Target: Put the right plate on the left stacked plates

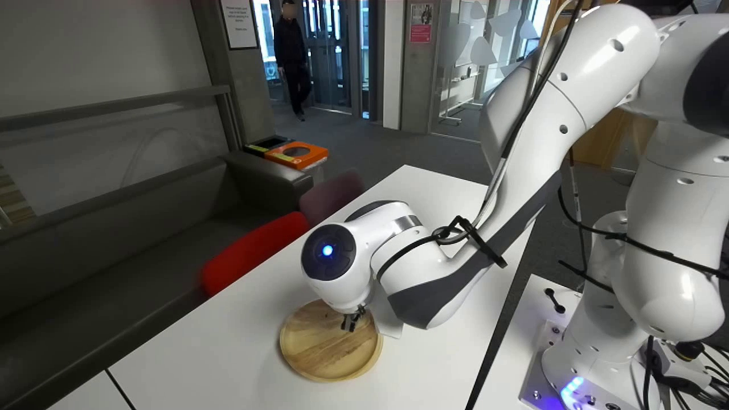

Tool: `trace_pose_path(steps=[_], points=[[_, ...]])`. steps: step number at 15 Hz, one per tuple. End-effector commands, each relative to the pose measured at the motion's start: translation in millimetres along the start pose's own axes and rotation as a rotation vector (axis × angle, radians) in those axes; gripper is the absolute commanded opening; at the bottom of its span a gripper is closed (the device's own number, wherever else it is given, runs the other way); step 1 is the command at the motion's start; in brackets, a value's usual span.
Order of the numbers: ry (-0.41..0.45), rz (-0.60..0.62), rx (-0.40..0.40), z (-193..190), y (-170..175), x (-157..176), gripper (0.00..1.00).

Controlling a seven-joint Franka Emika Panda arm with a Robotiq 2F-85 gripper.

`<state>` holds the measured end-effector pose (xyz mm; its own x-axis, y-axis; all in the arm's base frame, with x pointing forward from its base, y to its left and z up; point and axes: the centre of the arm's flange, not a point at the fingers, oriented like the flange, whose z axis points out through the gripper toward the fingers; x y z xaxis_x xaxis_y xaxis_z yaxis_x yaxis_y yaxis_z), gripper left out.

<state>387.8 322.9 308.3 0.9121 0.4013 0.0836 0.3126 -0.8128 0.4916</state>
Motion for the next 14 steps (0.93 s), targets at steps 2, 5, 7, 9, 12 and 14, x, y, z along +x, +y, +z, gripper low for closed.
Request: trace_pose_path(steps=[2, 5, 7, 9, 12, 14], points=[[0.015, -0.092, -0.065, -12, -43, 30, 0.01], [0.019, -0.143, -0.091, -11, -66, 37, 0.01], [0.014, -0.165, -0.098, -6, -77, 41, 0.01], [0.007, -0.181, -0.096, 1, -87, 45, 0.01], [-0.001, -0.199, -0.092, 11, -100, 51, 0.01], [-0.007, -0.212, -0.09, 18, -108, 53, 0.01]])
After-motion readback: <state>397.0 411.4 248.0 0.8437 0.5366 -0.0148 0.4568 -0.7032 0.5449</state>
